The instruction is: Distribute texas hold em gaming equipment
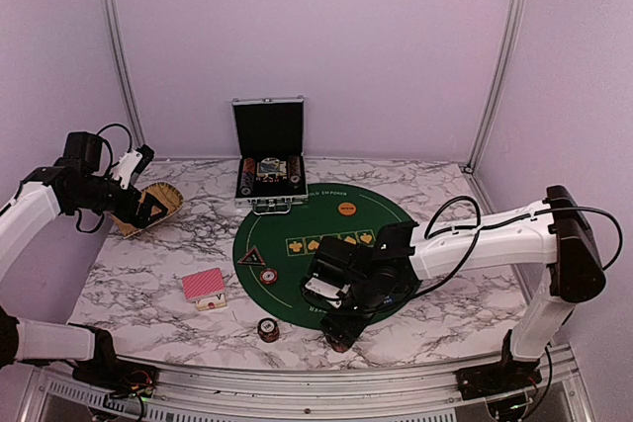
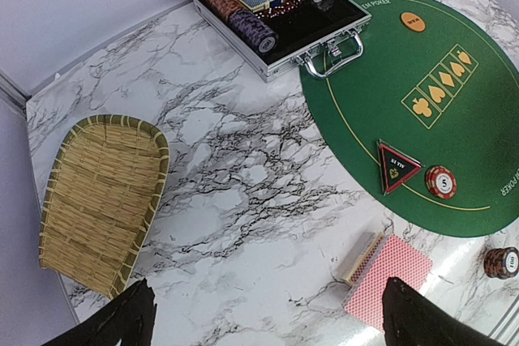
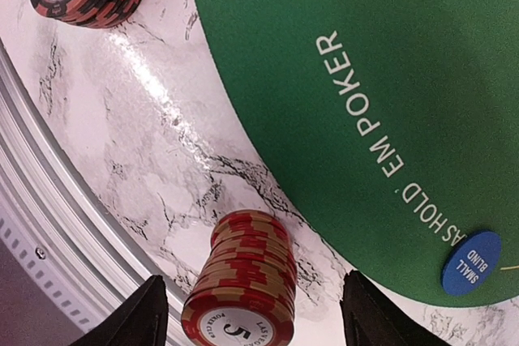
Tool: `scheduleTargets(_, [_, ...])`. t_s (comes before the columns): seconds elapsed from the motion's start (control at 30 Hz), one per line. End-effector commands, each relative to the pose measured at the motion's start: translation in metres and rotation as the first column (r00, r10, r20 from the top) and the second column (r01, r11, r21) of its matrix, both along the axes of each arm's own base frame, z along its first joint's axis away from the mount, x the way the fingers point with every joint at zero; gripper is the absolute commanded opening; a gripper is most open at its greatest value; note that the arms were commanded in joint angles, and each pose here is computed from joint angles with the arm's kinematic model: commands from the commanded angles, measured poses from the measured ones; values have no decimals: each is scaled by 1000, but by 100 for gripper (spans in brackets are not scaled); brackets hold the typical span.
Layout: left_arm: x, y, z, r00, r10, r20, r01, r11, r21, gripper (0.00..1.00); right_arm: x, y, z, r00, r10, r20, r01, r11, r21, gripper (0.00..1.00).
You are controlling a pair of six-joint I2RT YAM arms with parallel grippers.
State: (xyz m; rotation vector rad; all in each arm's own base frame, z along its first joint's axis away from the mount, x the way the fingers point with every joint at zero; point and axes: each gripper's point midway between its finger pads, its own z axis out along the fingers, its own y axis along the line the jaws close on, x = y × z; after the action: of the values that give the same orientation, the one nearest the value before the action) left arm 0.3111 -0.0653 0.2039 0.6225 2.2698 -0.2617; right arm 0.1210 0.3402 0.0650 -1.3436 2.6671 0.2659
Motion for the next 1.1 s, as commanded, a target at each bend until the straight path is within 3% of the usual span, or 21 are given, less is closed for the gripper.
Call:
scheduleTargets(0.0, [0,1,17,1000,-5,29,4,1000,1,99,1,3,-4,1000,0,18,0,1000,0,70])
scheduleTargets(0.4, [-1,0,16,1000,-6,27,6,1000,0,99,2,1,-3,1000,-2,21,2,1000,1,58])
scheduleTargets(0.67, [0,1,17,1000,-5,30,5,1000,0,99,3,1,3,1000,-2,29,2,1000,3,37])
scheduleTargets(1.07, [-1,0,17,1000,-9,28,9,1000,-4,99,13,6,29,997,-8,79,8,1000,7,26])
